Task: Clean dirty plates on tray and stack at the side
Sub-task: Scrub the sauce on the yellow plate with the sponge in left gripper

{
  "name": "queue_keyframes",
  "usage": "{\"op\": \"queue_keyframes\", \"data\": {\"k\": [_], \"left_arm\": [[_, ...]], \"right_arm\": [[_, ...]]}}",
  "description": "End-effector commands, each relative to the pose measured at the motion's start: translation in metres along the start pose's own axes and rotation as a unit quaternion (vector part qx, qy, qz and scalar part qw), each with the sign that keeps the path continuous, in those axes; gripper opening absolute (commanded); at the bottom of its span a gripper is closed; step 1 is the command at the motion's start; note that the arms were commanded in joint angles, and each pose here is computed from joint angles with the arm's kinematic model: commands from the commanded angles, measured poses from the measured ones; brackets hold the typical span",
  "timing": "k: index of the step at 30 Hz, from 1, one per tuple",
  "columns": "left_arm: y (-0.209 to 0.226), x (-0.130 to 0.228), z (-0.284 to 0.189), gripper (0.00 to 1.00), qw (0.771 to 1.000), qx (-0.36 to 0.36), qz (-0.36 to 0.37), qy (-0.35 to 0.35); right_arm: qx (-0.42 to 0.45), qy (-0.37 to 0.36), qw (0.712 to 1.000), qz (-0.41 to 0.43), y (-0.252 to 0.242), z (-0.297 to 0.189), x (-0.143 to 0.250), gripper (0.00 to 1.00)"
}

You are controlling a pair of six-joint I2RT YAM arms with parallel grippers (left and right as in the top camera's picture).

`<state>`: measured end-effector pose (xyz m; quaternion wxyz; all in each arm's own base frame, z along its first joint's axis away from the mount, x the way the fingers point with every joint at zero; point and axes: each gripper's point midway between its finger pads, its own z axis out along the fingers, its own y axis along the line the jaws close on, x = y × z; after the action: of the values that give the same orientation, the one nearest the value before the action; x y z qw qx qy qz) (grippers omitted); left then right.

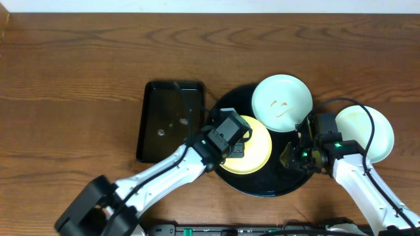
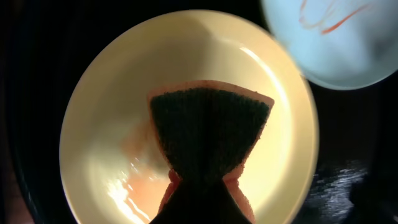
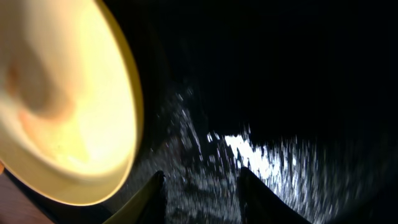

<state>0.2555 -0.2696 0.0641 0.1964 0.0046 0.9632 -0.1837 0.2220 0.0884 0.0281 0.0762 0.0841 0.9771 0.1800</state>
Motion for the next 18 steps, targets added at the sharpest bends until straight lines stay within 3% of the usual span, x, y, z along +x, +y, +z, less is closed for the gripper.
{"op": "queue_keyframes", "data": {"k": [1,11,18], "left_arm": [[0.003,-0.004,-0.002,0.08,1.000,-0.010,0.014,-0.011],[0.016,-0.009,0.024,0.08,0.998,-0.047,0.015,-0.031],[0.029,-0.010,0.039,0.08,0.996,-0.080,0.018,-0.039]], "right_arm": [[-0.035,-0.002,0.999,-0.013,0.015,0.000,-0.002,0.32],[-0.061,-0.034,0.995,-0.069,0.043,0.007,-0.014,0.34],[-0.059,-0.009,0.995,-0.079,0.049,0.031,-0.009,0.31]]}}
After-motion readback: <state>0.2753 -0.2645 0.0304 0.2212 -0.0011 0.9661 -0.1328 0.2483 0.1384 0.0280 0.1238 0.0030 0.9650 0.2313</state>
